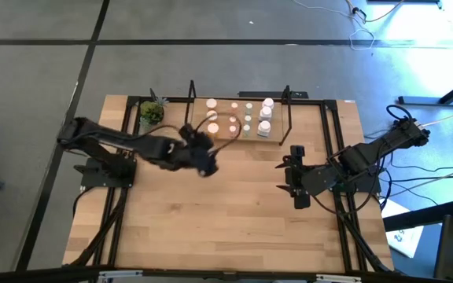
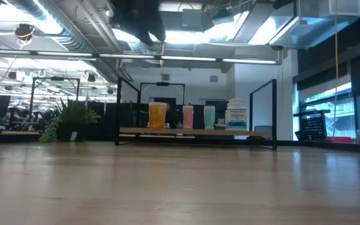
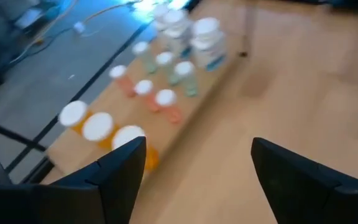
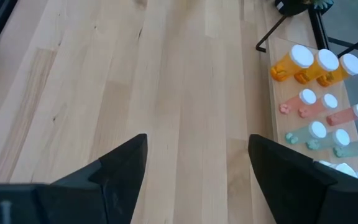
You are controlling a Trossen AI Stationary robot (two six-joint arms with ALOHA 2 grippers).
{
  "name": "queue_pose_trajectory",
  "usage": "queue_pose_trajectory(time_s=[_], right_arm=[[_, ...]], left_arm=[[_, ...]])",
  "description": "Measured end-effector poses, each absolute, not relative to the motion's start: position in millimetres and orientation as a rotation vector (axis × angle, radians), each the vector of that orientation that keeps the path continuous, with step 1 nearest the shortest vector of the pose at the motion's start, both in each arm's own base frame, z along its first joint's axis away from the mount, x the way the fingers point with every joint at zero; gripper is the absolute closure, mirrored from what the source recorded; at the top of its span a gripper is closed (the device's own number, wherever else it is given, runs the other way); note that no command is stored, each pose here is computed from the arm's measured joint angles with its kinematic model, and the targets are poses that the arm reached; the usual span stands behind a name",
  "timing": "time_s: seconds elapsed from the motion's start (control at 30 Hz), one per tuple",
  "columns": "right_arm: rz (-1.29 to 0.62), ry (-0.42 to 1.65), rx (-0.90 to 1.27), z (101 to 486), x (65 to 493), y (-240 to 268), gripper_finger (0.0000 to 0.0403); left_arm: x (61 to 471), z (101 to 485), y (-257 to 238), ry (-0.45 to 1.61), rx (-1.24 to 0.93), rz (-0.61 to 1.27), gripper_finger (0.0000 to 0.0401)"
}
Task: Pick and place medicine bottles onto shelf by color
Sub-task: Return to Home Position
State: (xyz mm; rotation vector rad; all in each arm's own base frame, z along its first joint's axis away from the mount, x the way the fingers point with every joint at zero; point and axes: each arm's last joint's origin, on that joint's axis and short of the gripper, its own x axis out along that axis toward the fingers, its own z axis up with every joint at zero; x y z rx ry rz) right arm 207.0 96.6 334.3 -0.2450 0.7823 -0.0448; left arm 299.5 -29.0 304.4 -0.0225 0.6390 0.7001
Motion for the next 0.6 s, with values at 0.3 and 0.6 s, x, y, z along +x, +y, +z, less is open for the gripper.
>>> queue_pose_trajectory(time_s=[0.3,0.6], right_arm=[[-0.044,0.776,-0.241,335,207,97,0.0122],[-0.044,0.776,-0.241,335,208,97,0.0122]], left_arm=[[253,325,-85,0.612,0.051,0.563,0.0113],[216,334,-118,0.535,0.145,0.543,0.0112]])
